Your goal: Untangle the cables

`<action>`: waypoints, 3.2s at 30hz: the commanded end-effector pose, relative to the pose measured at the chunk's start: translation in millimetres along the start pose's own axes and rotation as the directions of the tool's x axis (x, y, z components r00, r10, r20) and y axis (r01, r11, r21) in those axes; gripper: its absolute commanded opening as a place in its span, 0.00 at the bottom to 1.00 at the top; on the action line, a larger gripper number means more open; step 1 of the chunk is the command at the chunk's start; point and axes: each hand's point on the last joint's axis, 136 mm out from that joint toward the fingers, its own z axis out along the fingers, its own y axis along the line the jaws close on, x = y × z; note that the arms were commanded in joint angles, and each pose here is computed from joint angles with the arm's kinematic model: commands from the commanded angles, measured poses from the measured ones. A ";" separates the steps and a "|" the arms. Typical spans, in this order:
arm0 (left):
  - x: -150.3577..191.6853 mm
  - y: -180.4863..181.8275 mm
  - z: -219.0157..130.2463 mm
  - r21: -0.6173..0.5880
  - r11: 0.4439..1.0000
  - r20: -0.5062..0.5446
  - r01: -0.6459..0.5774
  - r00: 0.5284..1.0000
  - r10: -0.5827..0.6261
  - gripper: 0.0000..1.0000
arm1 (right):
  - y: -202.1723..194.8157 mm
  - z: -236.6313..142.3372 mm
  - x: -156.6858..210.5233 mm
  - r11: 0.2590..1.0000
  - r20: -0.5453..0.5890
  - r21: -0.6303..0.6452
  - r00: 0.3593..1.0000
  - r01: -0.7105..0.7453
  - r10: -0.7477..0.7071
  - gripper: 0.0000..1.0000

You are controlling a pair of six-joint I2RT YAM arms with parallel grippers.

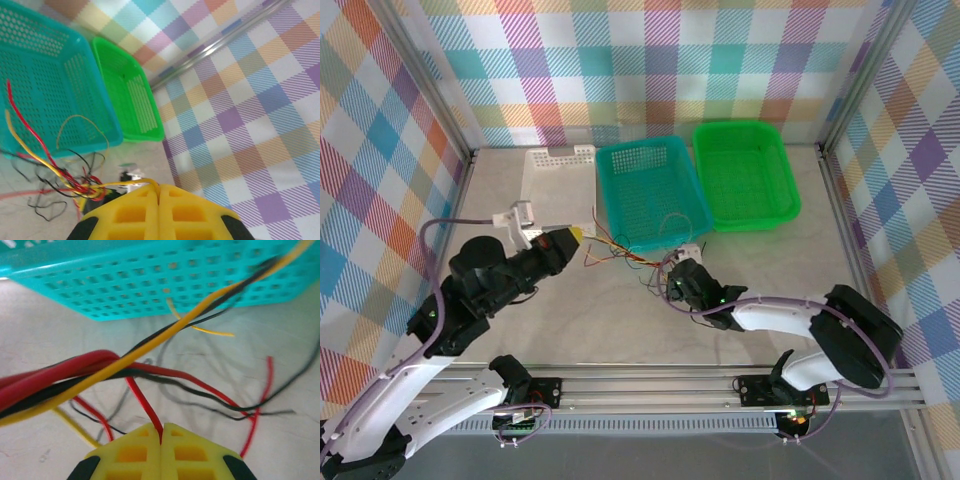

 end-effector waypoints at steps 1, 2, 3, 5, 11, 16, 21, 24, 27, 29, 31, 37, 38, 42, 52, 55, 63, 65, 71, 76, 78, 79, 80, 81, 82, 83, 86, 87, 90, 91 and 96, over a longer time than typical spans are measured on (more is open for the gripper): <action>-28.8 1.7 -27.0 -0.096 0.990 0.092 -0.099 0.990 0.107 0.00 | -49.8 -13.7 24.5 0.987 -0.076 0.157 0.996 -0.041 0.054 0.00; -33.9 2.1 -31.5 -0.118 0.986 0.103 -0.114 0.987 0.126 0.00 | -54.6 -17.3 24.5 0.985 -0.078 0.162 0.995 -0.054 0.067 0.00; -39.2 2.3 -36.7 -0.140 0.981 0.113 -0.132 0.983 0.148 0.00 | -59.7 -21.2 25.1 0.985 -0.083 0.163 0.994 -0.063 0.078 0.00; -48.3 2.3 -44.6 -0.177 0.972 0.130 -0.157 0.975 0.182 0.00 | -70.9 -27.7 27.0 0.981 -0.098 0.171 0.989 -0.093 0.111 0.00; -68.5 -3.4 -60.3 -0.237 0.946 0.162 -0.222 0.951 0.264 0.00 | -97.3 -41.8 31.5 0.967 -0.138 0.200 0.972 -0.159 0.188 0.00; -91.0 -15.0 -74.9 -0.267 0.926 0.218 -0.265 0.920 0.326 0.00 | -113.6 -44.4 40.4 0.936 -0.173 0.244 0.938 -0.254 0.300 0.00; -115.5 -34.5 -90.7 -0.277 0.915 0.279 -0.294 0.886 0.370 0.00 | -127.9 -44.4 50.3 0.894 -0.195 0.328 0.904 -0.305 0.380 0.00; -130.5 -47.5 -104.1 -0.273 0.912 0.325 -0.307 0.863 0.387 0.00 | -136.3 -44.5 56.2 0.865 -0.193 0.371 0.883 -0.338 0.428 0.00; -142.9 -59.4 -115.0 -0.266 0.911 0.364 -0.315 0.842 0.398 0.00 | -143.7 -43.9 63.3 0.839 -0.187 0.401 0.864 -0.368 0.468 0.00; -150.0 -67.5 -120.9 -0.259 0.910 0.384 -0.324 0.830 0.405 0.00 | -146.4 -42.5 66.9 0.831 -0.191 0.412 0.856 -0.375 0.481 0.00; -157.1 -75.9 -127.7 -0.252 0.908 0.402 -0.335 0.817 0.414 0.00 | -147.9 -42.0 67.4 0.825 -0.193 0.423 0.853 -0.374 0.486 0.00; -179.0 -103.6 -146.9 -0.225 0.903 0.466 -0.366 0.774 0.429 0.00 | -151.3 -39.4 69.3 0.814 -0.202 0.452 0.847 -0.365 0.491 0.00; -180.5 -106.8 -146.6 -0.222 0.901 0.467 -0.372 0.771 0.433 0.00 | -151.8 -39.3 70.4 0.813 -0.205 0.456 0.846 -0.363 0.492 0.00; -191.2 -119.6 -149.6 -0.228 0.890 0.482 -0.395 0.748 0.456 0.00 | -155.1 -40.0 71.4 0.801 -0.198 0.475 0.843 -0.364 0.500 0.00; -222.1 -162.4 -163.4 -0.214 0.866 0.552 -0.453 0.675 0.489 0.00 | -158.4 -37.9 71.9 0.792 -0.205 0.503 0.843 -0.345 0.498 0.00; -232.3 -171.0 -172.5 -0.218 0.865 0.593 -0.452 0.643 0.486 0.00 | -159.4 -37.7 71.6 0.788 -0.204 0.512 0.843 -0.341 0.498 0.00; -229.3 -186.0 -145.9 -0.152 0.872 0.573 -0.465 0.677 0.461 0.00 | -158.1 -35.0 70.2 0.797 -0.224 0.512 0.846 -0.321 0.485 0.00; -223.3 -186.3 -125.1 -0.141 0.869 0.542 -0.474 0.698 0.469 0.00 | -156.0 -33.8 69.3 0.806 -0.228 0.498 0.848 -0.321 0.479 0.00; -227.3 -207.2 -113.7 -0.069 0.872 0.565 -0.484 0.701 0.434 0.00 | -141.4 -28.7 67.0 0.851 -0.275 0.421 0.849 -0.315 0.451 0.00; -208.3 -208.9 -81.6 0.004 0.879 0.480 -0.476 0.772 0.416 0.00 | -108.8 -35.2 37.4 0.930 -0.271 0.244 0.902 -0.274 0.337 0.26; -194.7 -202.9 -61.3 0.026 0.886 0.422 -0.463 0.809 0.409 0.00 | -101.9 -48.6 17.4 0.948 -0.221 0.204 0.931 -0.246 0.290 0.43; -188.7 -200.0 -53.4 0.036 0.890 0.400 -0.455 0.823 0.404 0.00 | -98.5 -54.3 8.6 0.954 -0.201 0.184 0.941 -0.237 0.273 0.47; -182.6 -197.4 -46.2 0.050 0.894 0.378 -0.445 0.837 0.395 0.00 | -95.6 -62.6 -1.8 0.960 -0.172 0.165 0.952 -0.227 0.255 0.53; -177.7 -194.6 -39.7 0.059 0.899 0.361 -0.434 0.849 0.386 0.00 | -92.6 -69.0 -10.7 0.966 -0.149 0.147 0.961 -0.211 0.232 0.56; -172.5 -191.6 -33.0 0.066 0.904 0.342 -0.423 0.860 0.378 0.00 | -89.1 -76.0 -19.7 0.974 -0.128 0.126 0.970 -0.191 0.207 0.58; -168.4 -188.9 -27.7 0.071 0.908 0.327 -0.414 0.869 0.371 0.00 | -85.1 -83.3 -29.6 0.979 -0.099 0.104 0.978 -0.173 0.183 0.61; -155.2 -181.3 -9.2 0.082 0.918 0.272 -0.389 0.894 0.355 0.00 | -60.2 -97.0 -57.8 0.995 -0.008 -0.023 0.995 -0.095 0.095 0.68; -151.0 -180.1 -2.8 0.089 0.922 0.254 -0.378 0.903 0.346 0.00 | -51.0 -99.8 -65.9 0.996 0.018 -0.062 0.997 -0.070 0.071 0.70; -141.8 -179.7 12.5 0.114 0.931 0.209 -0.347 0.924 0.319 0.00 | -13.7 -108.1 -87.8 0.978 0.075 -0.206 0.997 0.024 -0.008 0.74; -139.0 -180.6 16.7 0.125 0.933 0.197 -0.338 0.930 0.310 0.00 | 1.0 -110.5 -92.2 0.964 0.095 -0.261 0.995 0.054 -0.030 0.76; -129.0 -179.5 37.3 0.142 0.943 0.143 -0.302 0.949 0.282 0.00 | 79.7 -125.1 -105.8 0.841 0.206 -0.491 0.968 0.229 -0.143 0.82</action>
